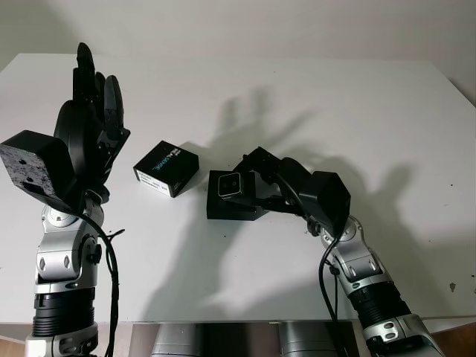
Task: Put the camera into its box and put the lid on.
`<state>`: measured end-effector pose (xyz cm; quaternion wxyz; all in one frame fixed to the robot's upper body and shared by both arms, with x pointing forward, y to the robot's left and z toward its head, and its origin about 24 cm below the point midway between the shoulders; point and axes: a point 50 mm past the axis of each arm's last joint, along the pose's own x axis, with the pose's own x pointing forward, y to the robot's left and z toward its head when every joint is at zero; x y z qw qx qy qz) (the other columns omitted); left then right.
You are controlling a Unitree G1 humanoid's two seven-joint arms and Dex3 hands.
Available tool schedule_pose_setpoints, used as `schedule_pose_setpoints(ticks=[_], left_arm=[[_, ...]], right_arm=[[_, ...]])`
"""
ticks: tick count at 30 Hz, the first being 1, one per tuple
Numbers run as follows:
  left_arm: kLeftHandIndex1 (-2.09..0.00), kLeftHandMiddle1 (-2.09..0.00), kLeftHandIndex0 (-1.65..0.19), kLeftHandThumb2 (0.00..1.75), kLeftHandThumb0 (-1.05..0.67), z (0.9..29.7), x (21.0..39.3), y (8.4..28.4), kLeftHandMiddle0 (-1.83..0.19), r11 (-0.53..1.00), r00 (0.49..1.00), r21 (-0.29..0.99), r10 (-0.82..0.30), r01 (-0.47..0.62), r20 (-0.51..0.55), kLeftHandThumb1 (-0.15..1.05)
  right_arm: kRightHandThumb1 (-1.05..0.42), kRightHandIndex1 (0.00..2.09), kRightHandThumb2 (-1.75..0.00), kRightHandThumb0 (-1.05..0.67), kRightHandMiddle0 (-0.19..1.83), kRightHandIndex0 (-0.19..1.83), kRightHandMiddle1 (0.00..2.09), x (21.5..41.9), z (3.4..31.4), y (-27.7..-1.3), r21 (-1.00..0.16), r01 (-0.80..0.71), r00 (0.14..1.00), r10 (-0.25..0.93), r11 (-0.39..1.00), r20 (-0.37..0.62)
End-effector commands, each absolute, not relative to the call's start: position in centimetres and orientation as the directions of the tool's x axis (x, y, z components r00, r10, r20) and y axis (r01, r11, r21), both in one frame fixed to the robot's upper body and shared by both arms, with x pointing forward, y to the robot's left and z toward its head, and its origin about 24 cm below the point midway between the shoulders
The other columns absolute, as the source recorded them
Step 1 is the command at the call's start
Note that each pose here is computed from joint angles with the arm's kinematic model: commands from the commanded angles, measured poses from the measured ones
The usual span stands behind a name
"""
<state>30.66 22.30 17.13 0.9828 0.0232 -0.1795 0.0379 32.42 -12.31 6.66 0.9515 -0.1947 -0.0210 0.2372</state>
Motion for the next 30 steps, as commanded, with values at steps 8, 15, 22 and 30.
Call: schedule_pose_setpoints(ticks=[8,15,22,30], left_arm=[[0.00,0.00,0.19,0.63,-0.77,17.40,30.54,22.25,0.19,0.996,0.928,0.030,0.067,-0.084,0.367,1.05],[0.00,0.00,0.19,0.63,-0.77,17.40,30.52,22.22,0.19,0.996,0.929,0.029,0.071,-0.088,0.364,1.05],[0.00,0.00,0.19,0.62,-0.76,17.35,30.50,22.25,0.19,0.996,0.928,0.023,0.073,-0.088,0.366,1.05],[0.00,0.00,0.19,0.63,-0.76,17.43,30.54,22.10,0.19,0.996,0.929,0.029,0.070,-0.086,0.365,1.05]], right_arm=[[-0.97,0.05,-0.06,-0.41,0.20,0.13,1.79,32.31,6.29,-11.81,-0.405,-0.460,0.873,0.485,0.790,-0.046],[-0.97,0.05,-0.05,-0.41,0.20,0.14,1.79,32.31,6.06,-11.44,-0.419,-0.464,0.870,0.491,0.780,-0.048],[-0.97,0.05,-0.05,-0.42,0.20,0.14,1.80,32.34,6.05,-11.26,-0.436,-0.464,0.867,0.497,0.771,-0.043],[-0.97,0.05,-0.05,-0.41,0.20,0.14,1.79,32.26,6.12,-11.12,-0.435,-0.471,0.860,0.508,0.767,-0.036]])
